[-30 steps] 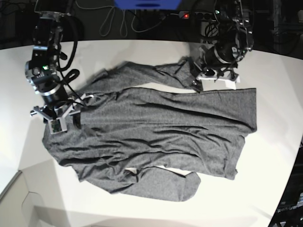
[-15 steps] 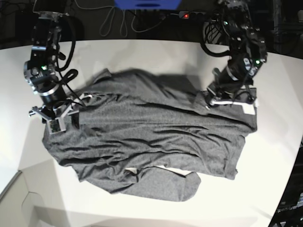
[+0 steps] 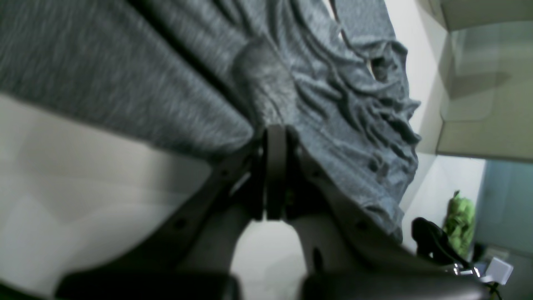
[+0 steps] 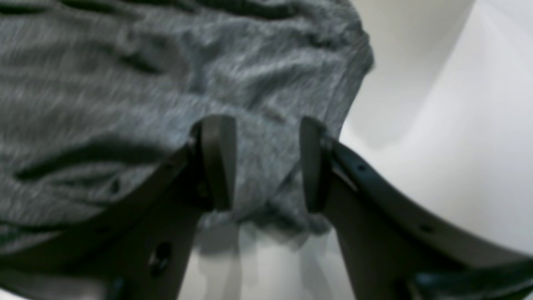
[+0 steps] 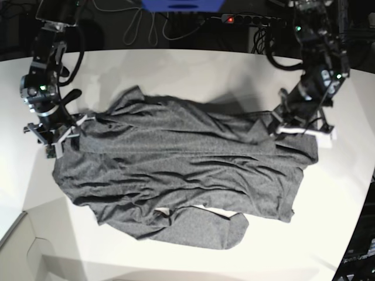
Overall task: Layout the t-shirt on the table in an organized manner, then fold the t-shirt properly
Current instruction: 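Grasp the shoulder edge with the right gripper while left holds sleeve, then pull the shirt's shoulder edges apart with both grippers to stretch it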
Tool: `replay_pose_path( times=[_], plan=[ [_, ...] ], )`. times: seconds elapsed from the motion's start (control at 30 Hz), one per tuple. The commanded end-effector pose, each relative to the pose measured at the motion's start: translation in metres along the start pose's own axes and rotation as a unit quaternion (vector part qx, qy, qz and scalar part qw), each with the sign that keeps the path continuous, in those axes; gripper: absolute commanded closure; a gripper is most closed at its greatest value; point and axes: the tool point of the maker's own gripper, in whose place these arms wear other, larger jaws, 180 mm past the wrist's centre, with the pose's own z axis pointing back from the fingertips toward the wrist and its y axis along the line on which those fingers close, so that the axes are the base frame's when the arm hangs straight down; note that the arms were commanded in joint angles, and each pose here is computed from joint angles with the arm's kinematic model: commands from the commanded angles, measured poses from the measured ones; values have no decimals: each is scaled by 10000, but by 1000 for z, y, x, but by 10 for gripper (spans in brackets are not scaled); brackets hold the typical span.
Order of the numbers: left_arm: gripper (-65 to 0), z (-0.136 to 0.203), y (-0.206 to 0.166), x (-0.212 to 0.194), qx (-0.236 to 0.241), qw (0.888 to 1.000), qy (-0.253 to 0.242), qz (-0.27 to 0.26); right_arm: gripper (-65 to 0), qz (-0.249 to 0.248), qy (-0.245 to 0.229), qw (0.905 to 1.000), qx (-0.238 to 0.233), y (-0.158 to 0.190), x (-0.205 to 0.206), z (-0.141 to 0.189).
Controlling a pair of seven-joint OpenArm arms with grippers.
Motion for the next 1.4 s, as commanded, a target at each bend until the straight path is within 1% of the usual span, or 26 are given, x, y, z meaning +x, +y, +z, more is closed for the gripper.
replay_pose_path(
  times=[0.0, 0.1, 0.2, 0.27, 0.4, 0.47, 0.53, 0.63, 0.8, 0.9, 0.97, 1.13, 1.2, 1.23, 1.27, 1.37],
  plan=[
    [0, 7, 3, 6, -55, 9999, -66, 101, -260, -16, -232, 9997, -99, -9, 13, 2],
    [0, 20, 25, 5, 25, 9986, -37, 529, -260, -14, -258, 9996, -126, -11, 15, 3],
    [0, 32, 45, 10, 203, 9968, -143, 760, -263, 11, -267, 9995, -139, -11, 14, 6],
    [0, 38, 56, 12, 299, 9955, -198, 879, -283, 12, -208, 9995, -239, -18, 7, 14],
    [0, 44, 59, 16, 242, 9940, -253, 1039, -326, 64, -131, 9993, -344, -23, -3, 27],
    [0, 46, 62, 17, 271, 9934, -277, 1082, -340, 81, 20, 9995, -318, -22, -16, 31],
    [0, 50, 68, 21, 338, 9925, -363, 1114, -350, 103, 199, 9991, -369, -28, -30, 36],
    [0, 55, 74, 30, 391, 9912, -517, 1159, -355, -37, 469, 9983, -344, -31, -53, 30],
    [0, 57, 74, 40, 402, 9919, -597, 1047, -355, -95, 679, 9973, -277, -37, -66, 16],
    [0, 58, 75, 42, 414, 9917, -619, 1045, -353, -28, 630, 9980, 40, -29, -60, 7],
    [0, 63, 81, 48, 485, 9902, -736, 1083, -352, 33, 579, 9981, 207, -24, -55, 4],
    [0, 77, 86, 65, 382, 9858, -994, 1298, -350, 51, 540, 9983, 231, -23, -51, 1],
    [0, 82, 88, 73, 351, 9845, -1083, 1335, -342, 24, 486, 9986, 227, -23, -45, -3],
    [0, 84, 89, 76, 350, 9837, -1137, 1351, -326, -5, 492, 9985, 242, -22, -45, -6],
    [0, 85, 90, 78, 358, 9831, -1169, 1363, -304, -55, 576, 9980, 249, -23, -52, -7],
    [0, 91, 95, 83, 402, 9812, -1279, 1387, -209, -207, 629, 9974, 268, -25, -53, -19]
  ],
)
